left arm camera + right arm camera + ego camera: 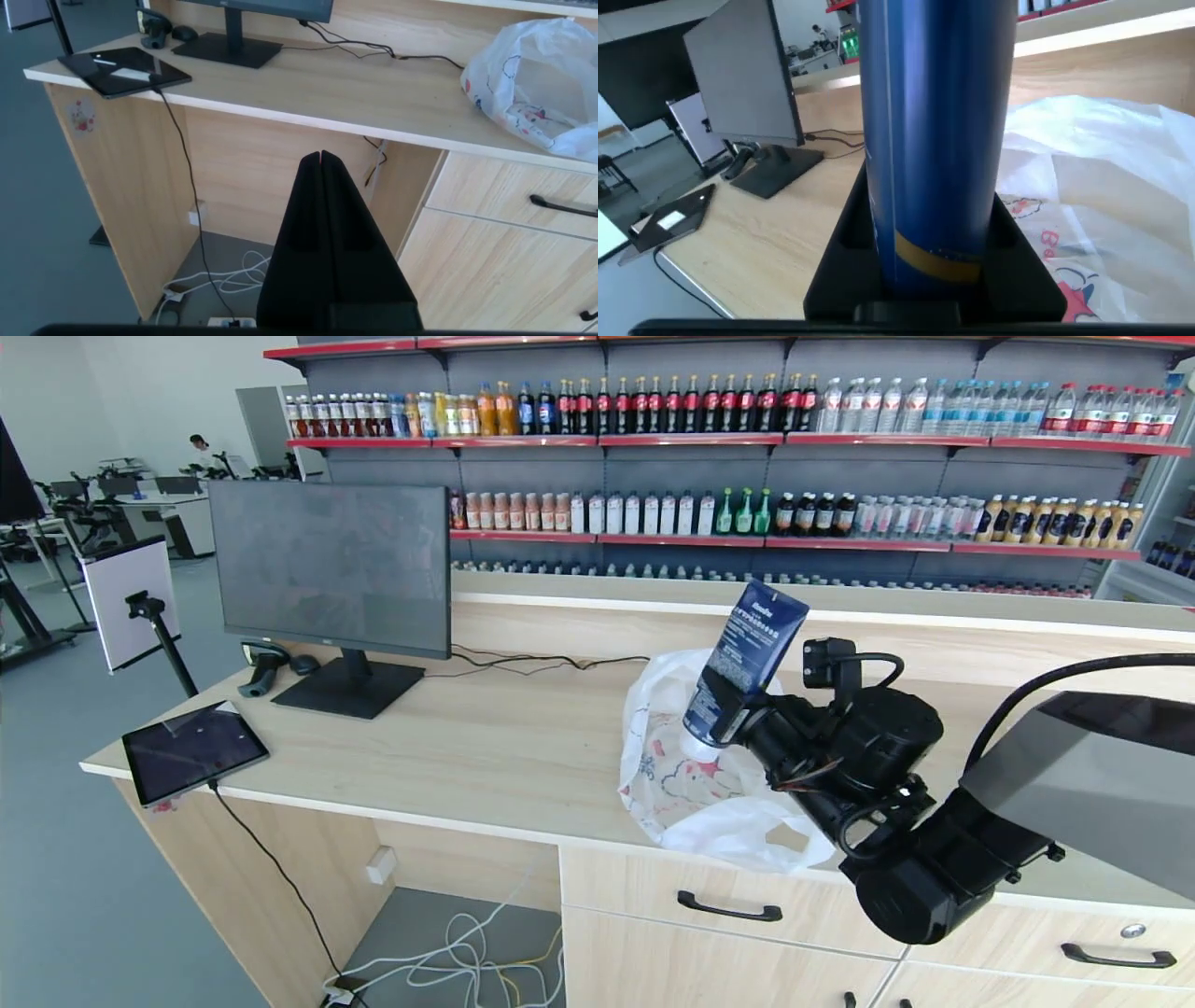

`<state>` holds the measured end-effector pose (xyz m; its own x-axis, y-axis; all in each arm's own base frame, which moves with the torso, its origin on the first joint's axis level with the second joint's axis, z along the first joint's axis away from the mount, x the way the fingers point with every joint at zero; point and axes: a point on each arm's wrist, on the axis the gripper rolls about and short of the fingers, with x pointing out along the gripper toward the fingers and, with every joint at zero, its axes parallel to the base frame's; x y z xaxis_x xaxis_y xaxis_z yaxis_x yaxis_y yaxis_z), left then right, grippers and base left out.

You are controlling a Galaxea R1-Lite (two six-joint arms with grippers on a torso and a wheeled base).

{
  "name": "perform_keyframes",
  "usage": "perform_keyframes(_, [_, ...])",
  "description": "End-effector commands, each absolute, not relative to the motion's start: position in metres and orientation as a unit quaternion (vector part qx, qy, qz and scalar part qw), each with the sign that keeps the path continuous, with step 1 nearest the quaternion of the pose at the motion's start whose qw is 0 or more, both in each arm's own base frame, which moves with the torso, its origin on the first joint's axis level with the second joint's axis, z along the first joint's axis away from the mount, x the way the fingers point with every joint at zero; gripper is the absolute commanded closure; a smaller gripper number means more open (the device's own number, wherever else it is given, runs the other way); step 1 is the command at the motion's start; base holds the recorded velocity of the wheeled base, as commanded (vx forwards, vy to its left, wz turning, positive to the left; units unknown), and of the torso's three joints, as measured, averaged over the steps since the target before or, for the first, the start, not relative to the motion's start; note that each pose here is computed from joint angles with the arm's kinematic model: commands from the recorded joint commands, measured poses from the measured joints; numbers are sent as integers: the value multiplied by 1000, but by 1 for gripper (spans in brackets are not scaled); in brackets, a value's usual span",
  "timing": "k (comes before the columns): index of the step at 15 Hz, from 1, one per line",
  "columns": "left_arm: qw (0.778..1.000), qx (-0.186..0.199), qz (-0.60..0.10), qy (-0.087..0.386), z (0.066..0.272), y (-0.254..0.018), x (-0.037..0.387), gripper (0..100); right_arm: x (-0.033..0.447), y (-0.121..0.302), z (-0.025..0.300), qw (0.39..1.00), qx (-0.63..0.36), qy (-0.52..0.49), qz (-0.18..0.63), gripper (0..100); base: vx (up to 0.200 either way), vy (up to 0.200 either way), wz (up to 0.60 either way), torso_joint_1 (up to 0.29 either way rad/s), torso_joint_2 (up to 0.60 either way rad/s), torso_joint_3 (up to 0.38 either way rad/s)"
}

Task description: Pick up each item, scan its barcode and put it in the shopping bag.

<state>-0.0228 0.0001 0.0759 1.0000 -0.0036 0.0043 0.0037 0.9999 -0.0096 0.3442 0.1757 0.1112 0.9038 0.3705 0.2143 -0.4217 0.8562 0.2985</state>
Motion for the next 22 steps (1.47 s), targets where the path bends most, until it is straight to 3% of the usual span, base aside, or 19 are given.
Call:
perform_keyframes(1, [1000, -5, -2, -2, 76, 0, -23, 100, 351, 179, 94, 963, 181, -56, 194, 100, 0, 0, 0, 0, 0, 0])
perform_keyframes(4, [1000, -5, -2, -3, 76, 0, -23, 100, 363, 183, 89, 951, 252, -55, 173, 100, 0, 0, 0, 0, 0, 0])
perform_keyframes(12, [1000, -4, -2, -2, 76, 0, -23, 100, 411, 185, 39, 949, 280, 2, 144, 100, 0, 0, 0, 0, 0, 0])
perform_keyframes(22, [1000, -4, -2, -2, 76, 0, -23, 100, 439, 182, 28, 943, 282, 82, 154, 100, 0, 0, 0, 0, 0, 0])
